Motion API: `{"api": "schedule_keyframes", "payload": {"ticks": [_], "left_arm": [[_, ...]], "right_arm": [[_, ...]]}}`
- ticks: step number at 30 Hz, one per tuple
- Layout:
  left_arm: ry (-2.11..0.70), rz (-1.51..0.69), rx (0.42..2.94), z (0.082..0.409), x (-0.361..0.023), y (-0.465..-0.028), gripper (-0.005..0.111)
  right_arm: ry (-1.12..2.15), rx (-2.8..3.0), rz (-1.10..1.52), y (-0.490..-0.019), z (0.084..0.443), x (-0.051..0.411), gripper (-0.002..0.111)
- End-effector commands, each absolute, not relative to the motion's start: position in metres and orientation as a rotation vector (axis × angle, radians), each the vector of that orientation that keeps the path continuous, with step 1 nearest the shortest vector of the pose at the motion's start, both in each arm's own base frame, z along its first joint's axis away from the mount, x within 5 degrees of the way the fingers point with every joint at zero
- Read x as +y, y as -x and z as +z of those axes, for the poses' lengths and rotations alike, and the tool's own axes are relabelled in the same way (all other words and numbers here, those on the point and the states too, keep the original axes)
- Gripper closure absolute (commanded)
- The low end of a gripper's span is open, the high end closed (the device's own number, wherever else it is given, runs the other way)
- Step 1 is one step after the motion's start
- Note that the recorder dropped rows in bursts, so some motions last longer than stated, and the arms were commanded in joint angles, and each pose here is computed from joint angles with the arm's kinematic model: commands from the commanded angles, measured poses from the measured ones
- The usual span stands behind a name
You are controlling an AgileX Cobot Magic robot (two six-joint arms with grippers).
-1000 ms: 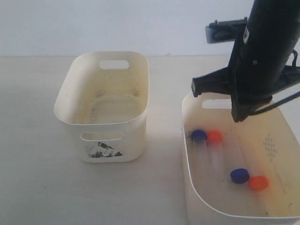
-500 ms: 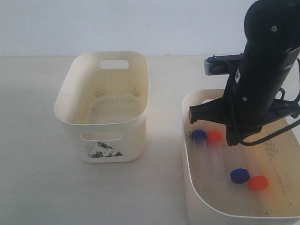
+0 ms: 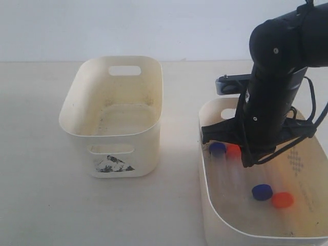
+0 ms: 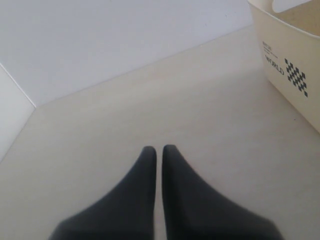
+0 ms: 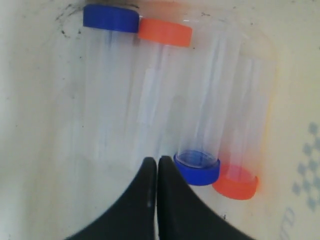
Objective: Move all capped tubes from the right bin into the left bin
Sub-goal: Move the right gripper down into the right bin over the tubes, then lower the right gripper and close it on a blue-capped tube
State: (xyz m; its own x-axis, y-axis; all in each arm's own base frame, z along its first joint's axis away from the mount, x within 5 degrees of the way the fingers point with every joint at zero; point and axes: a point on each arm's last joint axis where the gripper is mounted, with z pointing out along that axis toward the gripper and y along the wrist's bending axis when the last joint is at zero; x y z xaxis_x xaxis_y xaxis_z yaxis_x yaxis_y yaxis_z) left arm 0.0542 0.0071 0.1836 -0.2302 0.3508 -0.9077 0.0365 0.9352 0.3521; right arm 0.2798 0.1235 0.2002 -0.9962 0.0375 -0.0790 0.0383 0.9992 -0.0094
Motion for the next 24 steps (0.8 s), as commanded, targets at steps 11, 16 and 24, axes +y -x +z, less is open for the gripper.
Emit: {"api": "schedule_keyframes", "payload": {"ticks": [11,16,24], "left_arm": [[-0.283,0.285,1.782,0.185,0.007,-0.054,0.102],[-0.283,0.285,1.782,0.185,0.007,-0.054,0.102],[-0.283,0.285,1.782,0.185,0.007,-0.054,0.102]], "right_arm": [[-0.042,3.081,-0.029,-0.267,0.179,0.118,0.109],[-0.055,3.073,0.003,-0.262,0.170,0.117,0.109],[0.033,3.024,0.035,-0.267,0.170,0.119,0.102]]}}
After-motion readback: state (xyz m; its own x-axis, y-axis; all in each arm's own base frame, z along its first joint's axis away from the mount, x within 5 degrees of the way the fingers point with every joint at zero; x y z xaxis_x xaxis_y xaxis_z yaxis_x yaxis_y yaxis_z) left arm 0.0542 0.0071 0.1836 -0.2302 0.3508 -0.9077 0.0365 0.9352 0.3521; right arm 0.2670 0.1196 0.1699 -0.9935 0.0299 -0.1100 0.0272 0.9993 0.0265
